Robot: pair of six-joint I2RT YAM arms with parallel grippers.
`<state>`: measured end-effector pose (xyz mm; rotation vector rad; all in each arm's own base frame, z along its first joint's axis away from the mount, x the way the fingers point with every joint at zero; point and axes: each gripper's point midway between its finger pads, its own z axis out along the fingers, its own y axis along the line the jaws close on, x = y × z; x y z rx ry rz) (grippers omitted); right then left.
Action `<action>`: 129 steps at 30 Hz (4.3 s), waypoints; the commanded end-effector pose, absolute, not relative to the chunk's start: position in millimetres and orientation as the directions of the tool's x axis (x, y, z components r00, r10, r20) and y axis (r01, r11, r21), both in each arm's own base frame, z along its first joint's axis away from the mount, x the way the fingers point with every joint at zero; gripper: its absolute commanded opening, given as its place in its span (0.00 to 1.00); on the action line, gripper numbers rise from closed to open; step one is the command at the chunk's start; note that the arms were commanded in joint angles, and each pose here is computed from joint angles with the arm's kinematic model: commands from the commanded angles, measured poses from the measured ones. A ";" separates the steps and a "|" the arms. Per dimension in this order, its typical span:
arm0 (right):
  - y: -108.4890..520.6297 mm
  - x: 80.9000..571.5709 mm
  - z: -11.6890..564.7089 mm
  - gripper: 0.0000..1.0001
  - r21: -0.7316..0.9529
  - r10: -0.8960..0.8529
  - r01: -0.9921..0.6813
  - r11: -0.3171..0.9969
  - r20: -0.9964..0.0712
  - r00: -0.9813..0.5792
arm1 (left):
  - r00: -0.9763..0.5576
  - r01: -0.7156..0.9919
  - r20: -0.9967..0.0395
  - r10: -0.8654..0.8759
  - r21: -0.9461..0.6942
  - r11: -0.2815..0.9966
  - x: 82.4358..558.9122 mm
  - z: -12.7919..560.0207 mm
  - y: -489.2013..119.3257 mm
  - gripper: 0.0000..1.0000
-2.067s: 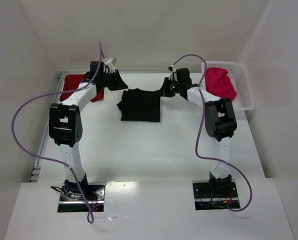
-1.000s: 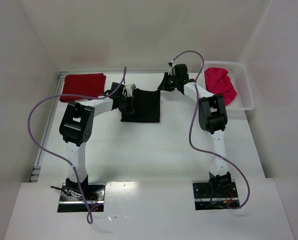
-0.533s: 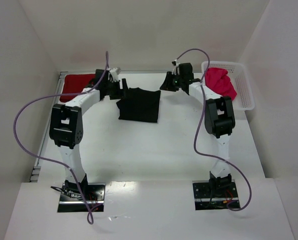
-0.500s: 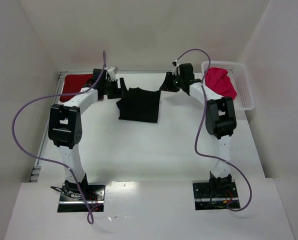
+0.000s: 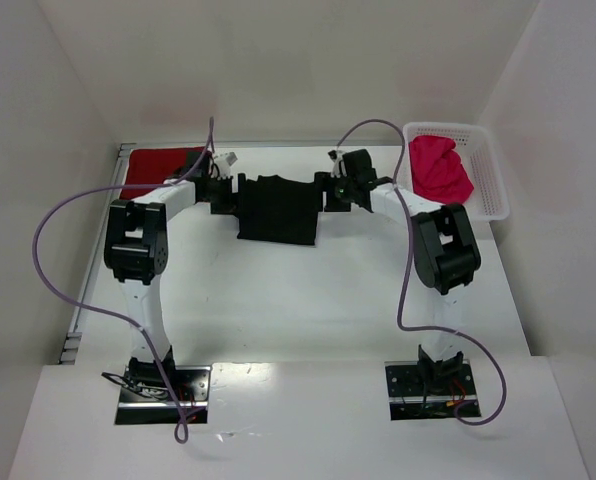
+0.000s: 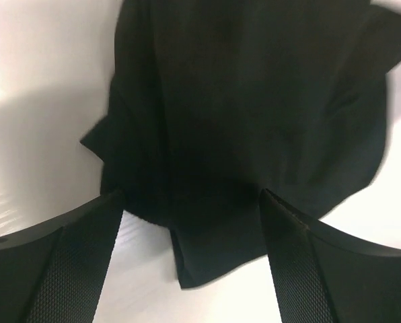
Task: Fold and stack the t-shirts
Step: Fold the long partially folded tshirt into a neat square, then put the neatly folded tshirt into the corner of the board with the left arm
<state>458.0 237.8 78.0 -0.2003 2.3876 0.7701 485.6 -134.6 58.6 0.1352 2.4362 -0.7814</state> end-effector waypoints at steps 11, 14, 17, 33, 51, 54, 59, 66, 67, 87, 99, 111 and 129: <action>264.2 483.3 66.1 0.60 0.430 0.042 -0.304 0.850 -0.631 -0.774 | -0.850 0.296 -0.526 -0.025 -0.517 0.803 493.1 25.9 -136.2 0.92; 262.3 492.2 61.6 0.54 0.411 0.045 -0.284 0.866 -0.631 -0.775 | -0.857 0.311 -0.515 -0.022 -0.550 0.775 492.8 25.3 -142.6 0.92; 264.8 498.5 52.3 0.51 0.410 0.043 -0.281 0.868 -0.625 -0.779 | -0.863 0.319 -0.505 -0.019 -0.574 0.754 489.6 23.9 -147.0 0.92; 271.3 508.6 35.3 0.49 0.426 0.053 -0.262 0.866 -0.599 -0.799 | -0.867 0.372 -0.496 0.051 -0.576 0.728 470.1 37.7 -181.5 0.86; 264.5 499.8 35.9 0.49 0.395 0.015 -0.278 0.876 -0.598 -0.801 | -0.826 0.235 -0.552 -0.114 -0.520 0.821 486.3 86.9 -108.9 1.00; 264.5 499.8 35.9 0.49 0.395 0.015 -0.278 0.876 -0.598 -0.801 | -0.842 0.232 -0.526 -0.118 -0.552 0.801 481.7 74.3 -113.9 1.00; 264.5 499.8 35.9 0.49 0.395 0.015 -0.278 0.876 -0.598 -0.801 | -0.866 0.224 -0.487 -0.114 -0.582 0.781 477.4 58.2 -118.5 1.00; 264.9 499.7 36.1 0.49 0.400 0.023 -0.271 0.875 -0.594 -0.804 | -0.891 0.205 -0.440 -0.111 -0.610 0.766 474.1 33.3 -121.9 1.00; 264.9 499.7 36.1 0.49 0.400 0.023 -0.271 0.875 -0.594 -0.804 | -0.897 0.212 -0.431 -0.100 -0.617 0.757 471.2 30.0 -128.8 1.00; 264.3 502.3 34.2 0.49 0.394 0.024 -0.266 0.880 -0.596 -0.802 | -0.914 0.224 -0.397 -0.081 -0.663 0.714 462.6 8.3 -181.9 1.00; 262.6 498.2 29.4 0.49 0.392 0.020 -0.260 0.882 -0.583 -0.812 | -0.927 0.169 -0.357 -0.118 -0.678 0.716 461.4 -1.3 -186.3 0.57; 265.4 501.1 44.0 0.49 0.401 0.025 -0.275 0.874 -0.602 -0.798 | -0.896 0.162 -0.433 -0.100 -0.527 0.834 483.9 19.8 -170.1 0.00; 202.1 490.2 189.6 1.00 0.401 0.170 -0.246 0.882 -0.759 -0.628 | -0.752 0.065 -0.660 0.013 -0.055 0.996 550.7 104.6 -96.7 0.00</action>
